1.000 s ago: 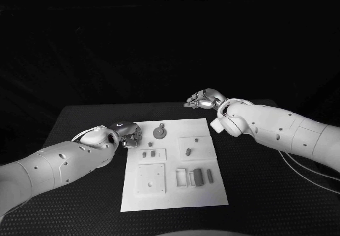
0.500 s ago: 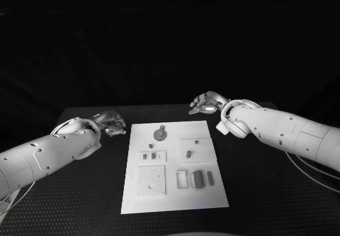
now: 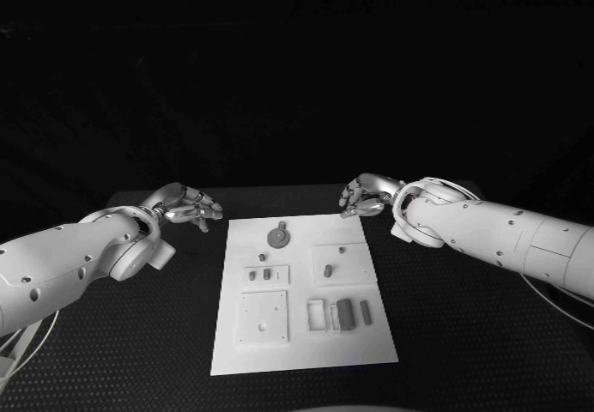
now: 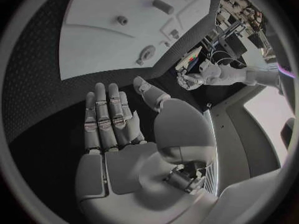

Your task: Assemble the parts on the task board

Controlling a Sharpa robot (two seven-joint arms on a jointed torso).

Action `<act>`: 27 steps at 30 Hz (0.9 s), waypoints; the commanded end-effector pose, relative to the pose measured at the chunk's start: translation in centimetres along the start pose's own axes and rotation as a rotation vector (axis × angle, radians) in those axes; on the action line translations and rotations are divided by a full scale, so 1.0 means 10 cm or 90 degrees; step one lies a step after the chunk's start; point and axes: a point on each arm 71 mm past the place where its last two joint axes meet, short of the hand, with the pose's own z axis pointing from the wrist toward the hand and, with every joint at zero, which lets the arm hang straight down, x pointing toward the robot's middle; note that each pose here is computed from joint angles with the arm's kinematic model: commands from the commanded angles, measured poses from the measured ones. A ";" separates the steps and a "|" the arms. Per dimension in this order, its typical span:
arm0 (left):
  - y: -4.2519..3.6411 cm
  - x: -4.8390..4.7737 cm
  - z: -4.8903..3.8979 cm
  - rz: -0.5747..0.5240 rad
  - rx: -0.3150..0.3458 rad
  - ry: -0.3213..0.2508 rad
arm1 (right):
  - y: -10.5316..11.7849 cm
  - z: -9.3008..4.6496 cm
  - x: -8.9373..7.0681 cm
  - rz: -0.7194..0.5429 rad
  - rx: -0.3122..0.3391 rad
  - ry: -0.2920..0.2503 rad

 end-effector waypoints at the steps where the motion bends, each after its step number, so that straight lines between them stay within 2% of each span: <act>1: -0.091 0.046 -0.041 -0.146 0.043 0.010 | 0.01 -0.05 0.04 -0.085 -0.035 -0.001; 4: -0.116 0.023 -0.064 -0.185 0.061 -0.019 | -0.04 -0.10 0.13 -0.094 -0.032 0.021; 8: -0.115 0.010 -0.069 -0.242 0.062 -0.038 | -0.05 -0.14 0.24 -0.116 -0.021 0.043; 15: -0.125 0.060 -0.079 -0.249 0.064 -0.023 | -0.03 -0.17 0.39 -0.160 -0.014 0.056; 27: -0.126 0.114 -0.091 -0.251 0.064 -0.018 | 0.00 -0.17 0.56 -0.223 -0.018 0.072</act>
